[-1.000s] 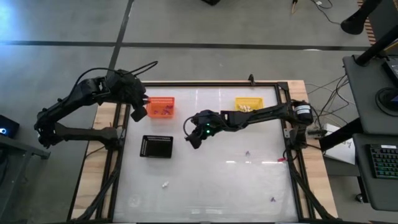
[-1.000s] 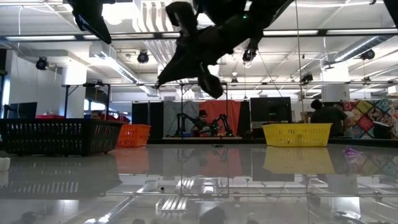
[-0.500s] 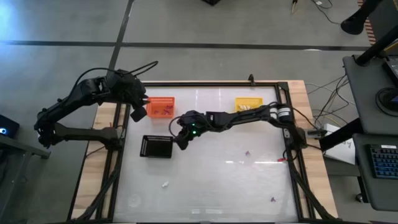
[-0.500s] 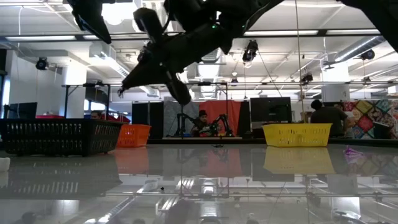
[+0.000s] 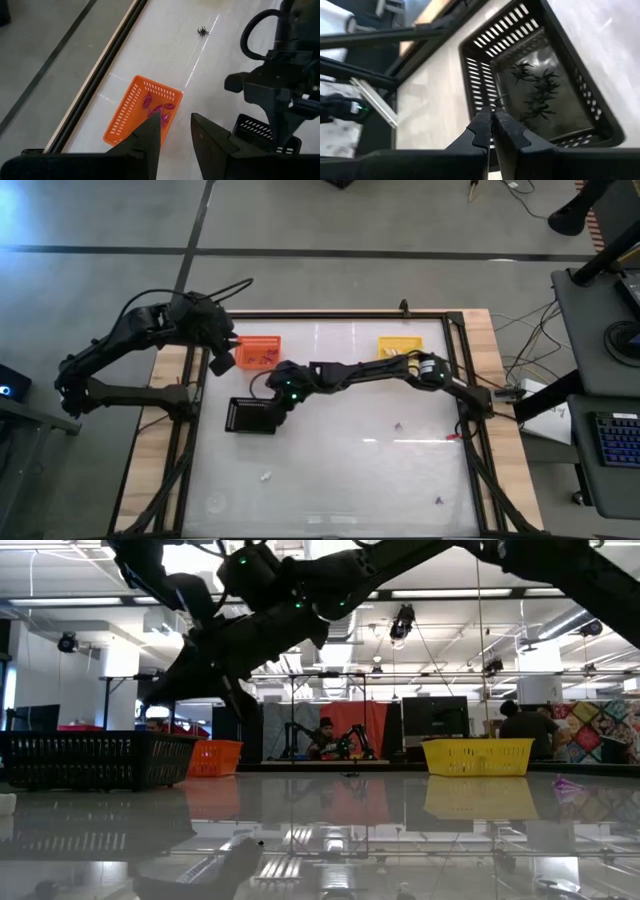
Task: Sort Halloween decoration
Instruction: Put the black spider toy into the black bin
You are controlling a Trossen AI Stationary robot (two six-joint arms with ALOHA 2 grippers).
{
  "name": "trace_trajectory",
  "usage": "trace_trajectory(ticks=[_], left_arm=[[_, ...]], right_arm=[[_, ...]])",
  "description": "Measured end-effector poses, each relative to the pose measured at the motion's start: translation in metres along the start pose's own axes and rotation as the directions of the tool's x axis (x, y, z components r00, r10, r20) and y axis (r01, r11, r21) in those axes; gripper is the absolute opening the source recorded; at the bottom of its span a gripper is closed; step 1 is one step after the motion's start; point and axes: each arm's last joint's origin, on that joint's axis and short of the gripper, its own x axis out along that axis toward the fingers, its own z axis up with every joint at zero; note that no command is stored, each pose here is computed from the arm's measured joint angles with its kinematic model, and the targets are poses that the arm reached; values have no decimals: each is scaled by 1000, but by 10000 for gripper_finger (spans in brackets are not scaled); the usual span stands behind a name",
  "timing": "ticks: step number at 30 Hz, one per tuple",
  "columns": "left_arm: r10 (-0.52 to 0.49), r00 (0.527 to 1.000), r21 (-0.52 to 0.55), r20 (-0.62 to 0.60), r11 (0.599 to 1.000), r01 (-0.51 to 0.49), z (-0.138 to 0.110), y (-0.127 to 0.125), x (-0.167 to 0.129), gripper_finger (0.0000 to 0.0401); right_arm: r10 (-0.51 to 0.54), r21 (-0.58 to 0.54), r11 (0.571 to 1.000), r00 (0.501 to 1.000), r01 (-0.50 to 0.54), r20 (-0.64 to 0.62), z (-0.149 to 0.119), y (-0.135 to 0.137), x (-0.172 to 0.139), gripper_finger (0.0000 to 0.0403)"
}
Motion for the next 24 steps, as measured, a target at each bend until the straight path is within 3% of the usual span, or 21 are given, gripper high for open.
trace_trajectory(ticks=[13,24], left_arm=[[1,1000,2,5,1000,-1,-7,0,-9,91],[1,1000,-2,10,1000,-1,-8,0,-10,91]], right_arm=[[-66,-71,995,998,65,-2,7,0,8,19],[-95,-50,994,995,94,-20,9,-4,3,122]])
